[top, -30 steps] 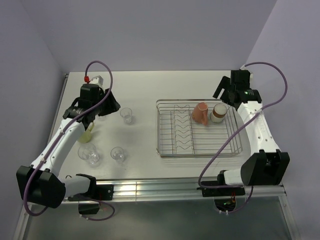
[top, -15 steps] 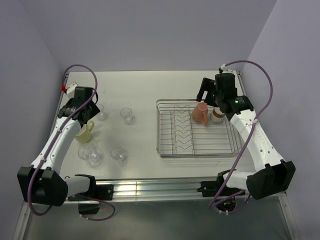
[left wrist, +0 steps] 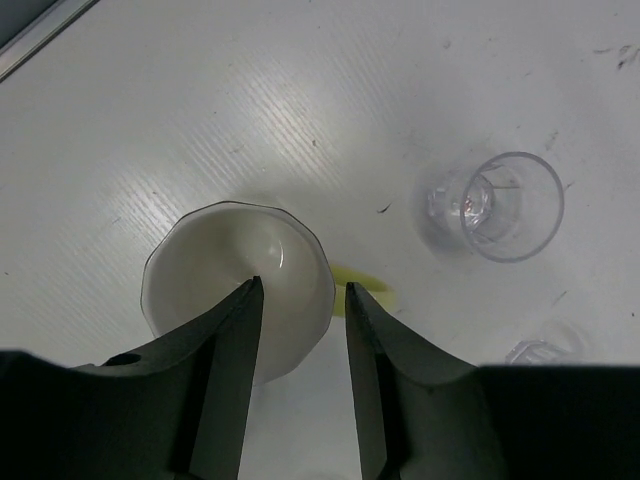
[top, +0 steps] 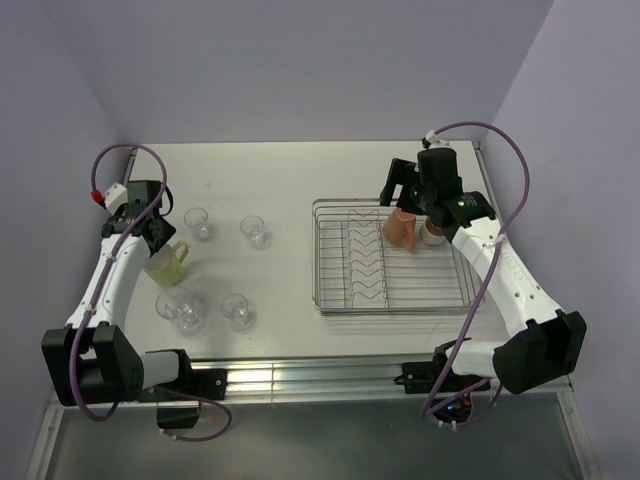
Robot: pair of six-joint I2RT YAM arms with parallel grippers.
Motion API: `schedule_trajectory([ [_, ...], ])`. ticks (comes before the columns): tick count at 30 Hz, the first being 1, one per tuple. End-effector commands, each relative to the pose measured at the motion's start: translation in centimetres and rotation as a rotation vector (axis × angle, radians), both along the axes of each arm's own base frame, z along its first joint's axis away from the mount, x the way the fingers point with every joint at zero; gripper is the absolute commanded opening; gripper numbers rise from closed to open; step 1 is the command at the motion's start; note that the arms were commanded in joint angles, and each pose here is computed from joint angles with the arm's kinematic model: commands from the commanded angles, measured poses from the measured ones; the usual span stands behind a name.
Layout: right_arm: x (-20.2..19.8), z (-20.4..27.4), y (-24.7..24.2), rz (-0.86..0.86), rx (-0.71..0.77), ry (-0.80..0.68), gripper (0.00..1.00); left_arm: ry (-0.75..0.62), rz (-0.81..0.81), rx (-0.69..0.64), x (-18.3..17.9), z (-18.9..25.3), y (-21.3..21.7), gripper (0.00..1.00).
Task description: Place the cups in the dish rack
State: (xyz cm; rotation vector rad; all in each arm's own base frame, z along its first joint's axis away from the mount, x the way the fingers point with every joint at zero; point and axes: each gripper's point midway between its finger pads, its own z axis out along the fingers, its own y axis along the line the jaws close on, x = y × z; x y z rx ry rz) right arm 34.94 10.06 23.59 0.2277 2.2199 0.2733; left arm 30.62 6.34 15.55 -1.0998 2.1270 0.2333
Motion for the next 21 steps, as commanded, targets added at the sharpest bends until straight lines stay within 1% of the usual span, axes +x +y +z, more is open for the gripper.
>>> schedule_trajectory([
  [1, 0.6, 0.6, 0.6, 0.017, 0.009, -0.041, 0.90, 0.003, 0.018, -0.046, 0.7, -1.1, -0.2, 0.44],
  [13, 0.7, 0.1, 0.7, 0.028, -0.003, -0.033, 0.90, 0.070, 0.028, -0.134, 1.8, -5.1, -0.7, 0.43],
  [15, 0.8, 0.1, 0.6, 0.026, -0.008, -0.034, 0.90, 0.091, 0.029, -0.147, 1.8, -5.9, -0.7, 0.41],
  [16, 0.7, 0.0, 0.6, 0.030, -0.010, -0.031, 0.90, 0.092, 0.025, -0.153, 1.8, -6.1, -0.7, 0.37],
  [18, 0.8, -0.1, 0.5, 0.027, -0.014, -0.029, 0.90, 0.102, 0.024, -0.172, 1.7, -6.6, -0.8, 0.33],
  [19, 0.8, -0.2, 0.5, 0.030, -0.014, -0.029, 0.90, 0.100, 0.022, -0.177, 1.8, -6.8, -0.8, 0.29],
  [21, 0.8, -0.4, 0.6, 0.034, -0.015, -0.022, 0.90, 0.103, 0.016, -0.195, 1.7, -7.2, -0.9, 0.25],
])
